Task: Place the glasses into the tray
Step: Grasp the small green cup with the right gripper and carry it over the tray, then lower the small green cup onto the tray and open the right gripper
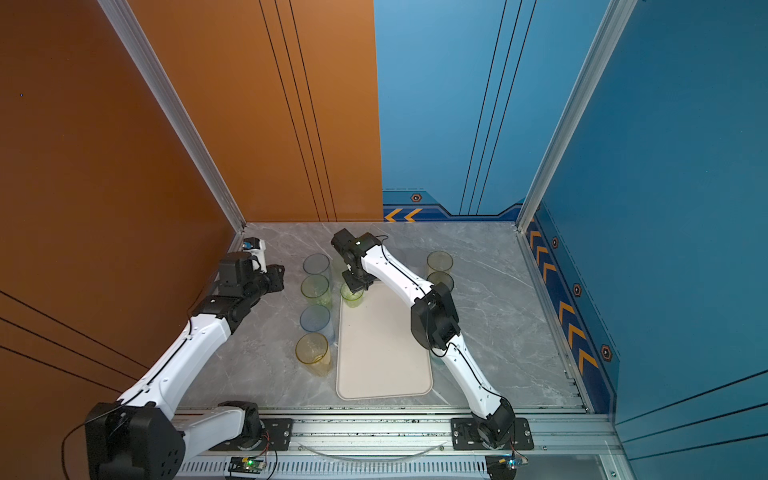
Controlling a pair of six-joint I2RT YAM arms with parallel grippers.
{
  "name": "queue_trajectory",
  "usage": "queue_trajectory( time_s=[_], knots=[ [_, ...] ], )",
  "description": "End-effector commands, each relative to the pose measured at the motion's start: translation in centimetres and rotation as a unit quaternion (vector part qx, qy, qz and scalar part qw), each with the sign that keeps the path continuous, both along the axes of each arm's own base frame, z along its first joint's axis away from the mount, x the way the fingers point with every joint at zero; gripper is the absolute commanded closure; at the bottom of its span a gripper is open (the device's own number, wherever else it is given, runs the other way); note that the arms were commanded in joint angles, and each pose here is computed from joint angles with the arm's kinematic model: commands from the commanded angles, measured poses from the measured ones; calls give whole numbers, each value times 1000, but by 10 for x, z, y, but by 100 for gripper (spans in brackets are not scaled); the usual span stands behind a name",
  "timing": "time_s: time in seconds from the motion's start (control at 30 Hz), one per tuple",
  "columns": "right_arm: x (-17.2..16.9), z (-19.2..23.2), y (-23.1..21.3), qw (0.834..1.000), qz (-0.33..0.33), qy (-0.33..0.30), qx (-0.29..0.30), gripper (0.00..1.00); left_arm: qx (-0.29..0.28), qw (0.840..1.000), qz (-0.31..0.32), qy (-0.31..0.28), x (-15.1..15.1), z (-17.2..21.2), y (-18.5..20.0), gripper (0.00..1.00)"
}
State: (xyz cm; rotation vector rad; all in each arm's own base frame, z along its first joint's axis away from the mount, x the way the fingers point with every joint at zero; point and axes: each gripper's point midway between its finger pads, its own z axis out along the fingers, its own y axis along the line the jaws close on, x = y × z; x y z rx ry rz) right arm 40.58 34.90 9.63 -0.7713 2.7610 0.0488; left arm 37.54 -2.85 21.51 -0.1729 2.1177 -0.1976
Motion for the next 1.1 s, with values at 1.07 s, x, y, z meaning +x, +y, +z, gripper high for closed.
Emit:
queue_trajectory(
  time_s=[1.07],
  knots=[
    [30,78,-2,990,-30,-37,135,73,13,1000,2,-3,0,4,5,64]
  ],
)
